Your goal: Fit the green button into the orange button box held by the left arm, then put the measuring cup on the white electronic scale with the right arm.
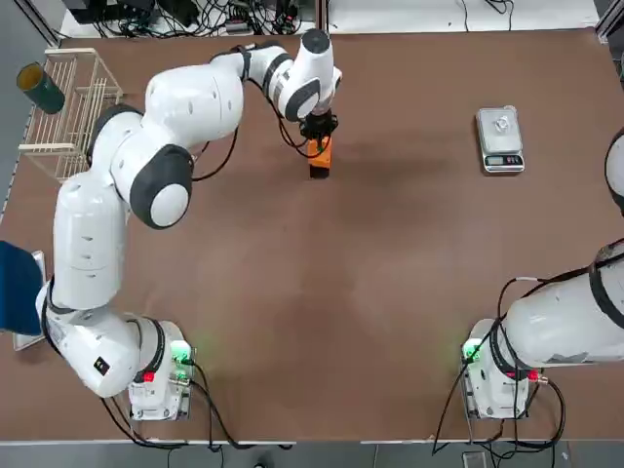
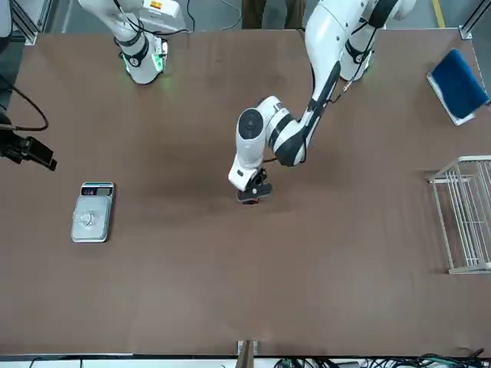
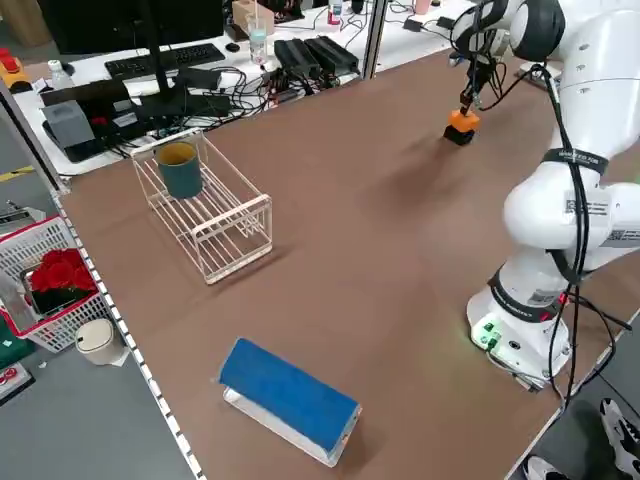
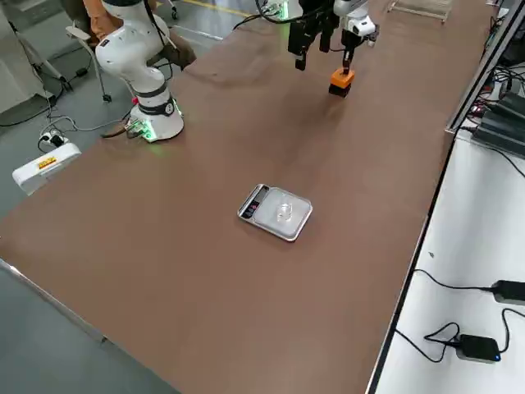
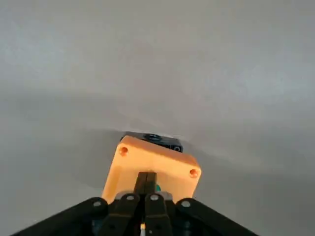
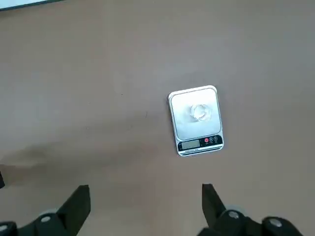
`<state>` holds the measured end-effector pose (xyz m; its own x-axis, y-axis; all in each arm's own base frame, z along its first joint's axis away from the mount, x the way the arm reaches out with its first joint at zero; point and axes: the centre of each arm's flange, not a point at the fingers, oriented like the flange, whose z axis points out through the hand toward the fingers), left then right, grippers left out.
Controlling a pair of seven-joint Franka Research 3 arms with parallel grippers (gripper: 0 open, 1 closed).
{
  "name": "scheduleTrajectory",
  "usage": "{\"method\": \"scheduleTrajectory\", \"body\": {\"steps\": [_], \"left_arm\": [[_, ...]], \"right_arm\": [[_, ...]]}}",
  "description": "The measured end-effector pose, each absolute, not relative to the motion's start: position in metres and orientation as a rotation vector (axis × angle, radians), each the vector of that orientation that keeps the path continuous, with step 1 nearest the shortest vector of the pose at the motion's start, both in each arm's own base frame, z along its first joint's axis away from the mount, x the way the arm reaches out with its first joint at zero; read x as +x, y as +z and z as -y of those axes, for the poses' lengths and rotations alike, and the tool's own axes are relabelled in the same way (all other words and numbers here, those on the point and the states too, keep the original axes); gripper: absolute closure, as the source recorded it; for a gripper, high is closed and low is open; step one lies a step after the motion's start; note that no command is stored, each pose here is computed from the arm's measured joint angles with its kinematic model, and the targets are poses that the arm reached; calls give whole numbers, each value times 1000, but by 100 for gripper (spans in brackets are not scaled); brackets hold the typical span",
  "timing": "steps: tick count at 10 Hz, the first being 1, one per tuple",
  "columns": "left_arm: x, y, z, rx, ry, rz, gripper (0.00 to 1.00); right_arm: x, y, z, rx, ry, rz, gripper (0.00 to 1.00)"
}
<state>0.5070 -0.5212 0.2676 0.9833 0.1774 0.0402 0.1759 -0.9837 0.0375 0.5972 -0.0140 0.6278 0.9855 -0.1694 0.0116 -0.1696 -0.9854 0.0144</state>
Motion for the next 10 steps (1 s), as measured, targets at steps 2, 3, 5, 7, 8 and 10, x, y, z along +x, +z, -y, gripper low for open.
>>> {"method": "scheduleTrajectory", "body": {"steps": [2,3,5,7,8,10], "left_arm": [[512,281,518,3087,82,-293,97],[522,297,508,3079,86,-332,96],[542,346,480,3065,107,-410,74],[563,401,434,3070,124,-508,45],[576,427,402,3079,127,-549,29],[596,475,331,3094,122,-638,3]], "right_arm": [[597,628,14,3115,16,265,0],[597,628,14,3115,16,265,0],[597,628,13,3115,16,264,0],[597,628,13,3115,16,263,0],[597,628,13,3115,16,263,0],[597,628,13,3115,17,263,0]]}}
